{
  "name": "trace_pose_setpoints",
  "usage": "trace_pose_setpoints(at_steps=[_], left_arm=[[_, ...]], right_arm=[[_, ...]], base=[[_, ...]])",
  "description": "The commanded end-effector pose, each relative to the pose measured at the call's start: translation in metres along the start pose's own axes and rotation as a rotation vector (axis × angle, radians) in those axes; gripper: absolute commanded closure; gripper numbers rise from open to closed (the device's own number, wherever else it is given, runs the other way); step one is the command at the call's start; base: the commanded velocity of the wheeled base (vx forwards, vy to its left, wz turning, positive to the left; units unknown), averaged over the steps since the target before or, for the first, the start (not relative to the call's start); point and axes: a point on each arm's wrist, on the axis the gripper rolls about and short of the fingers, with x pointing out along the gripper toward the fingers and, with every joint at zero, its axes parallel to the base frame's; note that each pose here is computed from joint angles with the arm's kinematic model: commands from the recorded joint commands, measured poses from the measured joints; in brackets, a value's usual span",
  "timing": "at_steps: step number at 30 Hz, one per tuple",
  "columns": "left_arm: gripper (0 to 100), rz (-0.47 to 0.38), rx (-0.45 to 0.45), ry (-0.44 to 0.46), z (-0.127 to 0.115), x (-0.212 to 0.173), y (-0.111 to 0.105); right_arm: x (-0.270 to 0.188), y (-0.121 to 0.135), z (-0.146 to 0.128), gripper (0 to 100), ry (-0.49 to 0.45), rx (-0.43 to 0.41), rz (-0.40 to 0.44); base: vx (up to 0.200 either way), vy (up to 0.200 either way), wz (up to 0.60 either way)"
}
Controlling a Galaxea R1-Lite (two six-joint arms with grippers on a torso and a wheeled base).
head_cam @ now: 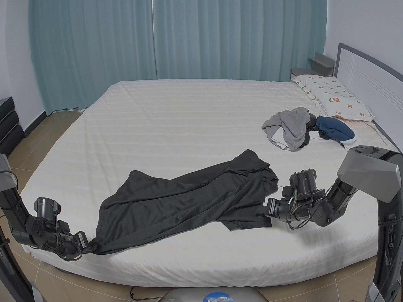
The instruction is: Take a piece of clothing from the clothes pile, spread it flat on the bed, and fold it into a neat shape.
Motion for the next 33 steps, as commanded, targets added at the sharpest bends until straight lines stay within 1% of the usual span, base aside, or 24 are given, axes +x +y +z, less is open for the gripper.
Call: trace_pose_setpoints(at_steps=[1, 3, 8, 11, 13, 17, 18, 22, 26, 30, 33], left_arm=[[100, -0.001, -0.001, 0.000, 0.000, 0.000, 0.000], [100, -0.001, -0.001, 0.000, 0.000, 0.000, 0.000], [100, -0.002, -0.002, 0.000, 0.000, 0.000, 0.000], [100, 0.000, -0.003, 0.000, 0.000, 0.000, 0.001], [100, -0.001, -0.001, 0.000, 0.000, 0.000, 0.000], [100, 0.000, -0.001, 0.001, 0.000, 0.000, 0.000], [100, -0.001, -0.001, 0.002, 0.000, 0.000, 0.000], [100, -0.001, -0.002, 0.000, 0.000, 0.000, 0.000], [100, -0.001, -0.001, 0.002, 0.000, 0.000, 0.000], [100, 0.000, -0.001, 0.001, 0.000, 0.000, 0.000], [100, -0.001, -0.001, 0.002, 0.000, 0.000, 0.000]], right_arm=[[-0.015, -0.012, 0.000, 100, 0.002, 0.029, -0.040], [-0.026, -0.013, 0.000, 100, 0.004, 0.034, -0.051], [-0.076, -0.015, -0.009, 100, 0.052, 0.070, -0.105], [-0.097, -0.017, -0.018, 100, 0.058, 0.053, -0.122], [-0.103, -0.019, -0.021, 100, 0.060, 0.037, -0.125], [-0.097, -0.019, -0.021, 100, 0.069, 0.026, -0.122], [-0.094, -0.020, -0.022, 0, 0.075, 0.026, -0.121], [-0.075, -0.013, -0.020, 0, 0.091, 0.003, -0.101], [-0.044, -0.006, -0.014, 0, 0.091, -0.012, -0.080], [-0.021, 0.005, -0.013, 0, 0.093, 0.020, -0.050], [-0.003, 0.007, -0.016, 0, 0.095, 0.015, -0.059]], base=[[0.000, 0.000, 0.00], [0.000, 0.000, 0.00], [0.000, 0.000, 0.00], [0.000, 0.000, 0.00], [0.000, 0.000, 0.00], [0.000, 0.000, 0.00], [0.000, 0.000, 0.00], [0.000, 0.000, 0.00], [0.000, 0.000, 0.00], [0.000, 0.000, 0.00], [0.000, 0.000, 0.00]])
